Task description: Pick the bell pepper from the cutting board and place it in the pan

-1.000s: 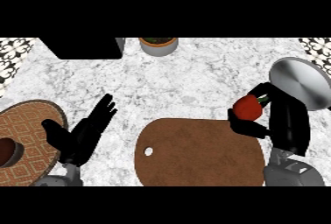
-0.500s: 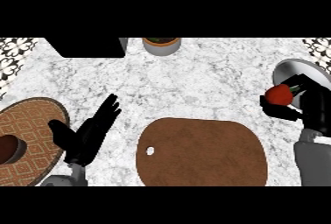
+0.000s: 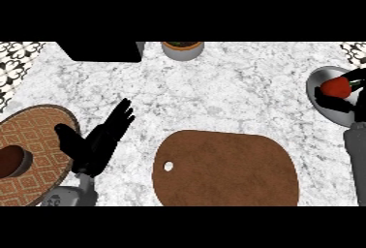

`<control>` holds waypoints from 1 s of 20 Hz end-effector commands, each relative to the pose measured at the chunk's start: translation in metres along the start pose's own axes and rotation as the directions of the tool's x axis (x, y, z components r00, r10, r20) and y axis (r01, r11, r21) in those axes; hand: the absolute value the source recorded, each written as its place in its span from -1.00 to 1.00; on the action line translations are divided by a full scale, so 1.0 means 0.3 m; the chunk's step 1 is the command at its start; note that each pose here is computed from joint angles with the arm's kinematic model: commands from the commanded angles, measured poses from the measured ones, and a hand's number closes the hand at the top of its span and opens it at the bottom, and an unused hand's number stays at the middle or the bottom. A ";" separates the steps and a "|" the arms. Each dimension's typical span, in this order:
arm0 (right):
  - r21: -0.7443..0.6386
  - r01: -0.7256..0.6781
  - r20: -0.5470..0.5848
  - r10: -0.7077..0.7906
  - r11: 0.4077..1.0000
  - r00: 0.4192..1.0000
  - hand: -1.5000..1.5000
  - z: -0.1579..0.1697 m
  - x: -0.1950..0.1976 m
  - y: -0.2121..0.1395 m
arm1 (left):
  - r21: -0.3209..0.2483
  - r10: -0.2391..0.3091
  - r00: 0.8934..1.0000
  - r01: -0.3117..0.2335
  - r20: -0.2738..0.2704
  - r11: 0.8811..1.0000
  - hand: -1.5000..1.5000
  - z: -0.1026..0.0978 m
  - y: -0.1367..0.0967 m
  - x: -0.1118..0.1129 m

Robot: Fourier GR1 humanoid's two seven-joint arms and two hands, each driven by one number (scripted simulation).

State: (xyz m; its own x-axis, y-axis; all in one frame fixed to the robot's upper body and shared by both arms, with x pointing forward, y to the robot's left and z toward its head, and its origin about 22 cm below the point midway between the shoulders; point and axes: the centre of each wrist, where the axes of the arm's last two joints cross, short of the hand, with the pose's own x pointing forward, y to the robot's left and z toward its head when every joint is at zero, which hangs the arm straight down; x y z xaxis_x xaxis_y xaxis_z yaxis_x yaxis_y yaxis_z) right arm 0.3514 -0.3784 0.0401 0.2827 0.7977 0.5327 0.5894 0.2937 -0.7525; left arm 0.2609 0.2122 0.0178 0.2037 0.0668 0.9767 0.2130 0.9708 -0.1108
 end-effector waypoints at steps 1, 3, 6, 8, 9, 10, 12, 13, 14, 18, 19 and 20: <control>-0.085 -0.025 -0.048 0.021 0.996 0.999 1.00 -0.076 -0.052 0.006 | -0.017 0.006 1.000 -0.006 0.006 1.000 0.00 0.009 -0.014 0.029; -0.140 0.007 -0.084 -0.019 0.990 0.996 1.00 -0.108 -0.082 -0.025 | -0.044 0.009 1.000 -0.009 -0.007 0.999 0.00 0.000 0.006 0.014; -0.165 0.018 -0.080 -0.031 0.986 0.996 1.00 -0.111 -0.179 -0.071 | -0.032 -0.001 1.000 0.002 0.028 1.000 0.00 0.021 -0.010 -0.017; -0.159 0.014 -0.088 -0.028 0.987 0.996 1.00 -0.158 -0.151 -0.085 | -0.053 -0.011 1.000 0.012 0.018 0.999 0.00 0.035 -0.009 -0.011; -0.175 0.002 -0.063 -0.013 0.985 0.998 1.00 -0.113 -0.237 -0.102 | -0.039 0.014 1.000 -0.013 0.015 0.999 0.00 0.028 -0.046 0.001; -0.175 0.016 -0.088 -0.032 0.984 0.996 1.00 -0.141 -0.217 -0.111 | -0.024 -0.002 1.000 0.002 0.013 1.000 0.00 -0.024 -0.033 0.002; -0.169 0.000 -0.071 -0.012 0.986 0.997 1.00 -0.164 -0.209 -0.123 | -0.050 -0.003 1.000 0.004 0.016 0.999 0.00 0.005 -0.007 -0.007; -0.180 0.005 -0.081 -0.020 0.984 0.996 1.00 -0.118 -0.244 -0.096 | -0.031 -0.013 1.000 0.013 0.010 0.999 0.00 -0.002 -0.029 0.002; -0.182 0.004 -0.068 -0.016 0.983 0.998 1.00 -0.141 -0.251 -0.126 | -0.047 -0.018 0.999 0.019 0.030 0.999 0.00 -0.028 -0.041 0.019; 0.079 -0.122 -0.254 0.138 0.989 0.957 -1.00 -0.109 -0.329 -0.143 | -0.081 -0.024 0.999 0.028 0.048 0.996 0.00 -0.015 -0.051 0.024; 0.088 -0.114 -0.249 0.133 0.990 0.959 -1.00 -0.107 -0.344 -0.154 | -0.071 -0.023 0.999 0.025 0.022 0.997 0.00 -0.011 -0.050 0.006; 0.098 -0.106 -0.252 0.128 0.989 0.959 -1.00 -0.127 -0.322 -0.156 | -0.087 0.000 1.000 0.002 0.027 0.996 0.00 -0.032 -0.066 0.029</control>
State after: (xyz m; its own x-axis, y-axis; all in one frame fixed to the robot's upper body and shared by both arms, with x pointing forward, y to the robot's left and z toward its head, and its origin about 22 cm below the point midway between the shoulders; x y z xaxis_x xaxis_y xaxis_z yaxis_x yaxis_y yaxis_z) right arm 0.3286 -0.4825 0.0362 0.4863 0.6922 0.5332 0.5534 0.2283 -0.8010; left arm 0.2627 0.1985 0.0231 0.1744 0.0610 0.9828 0.2817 0.9533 -0.1091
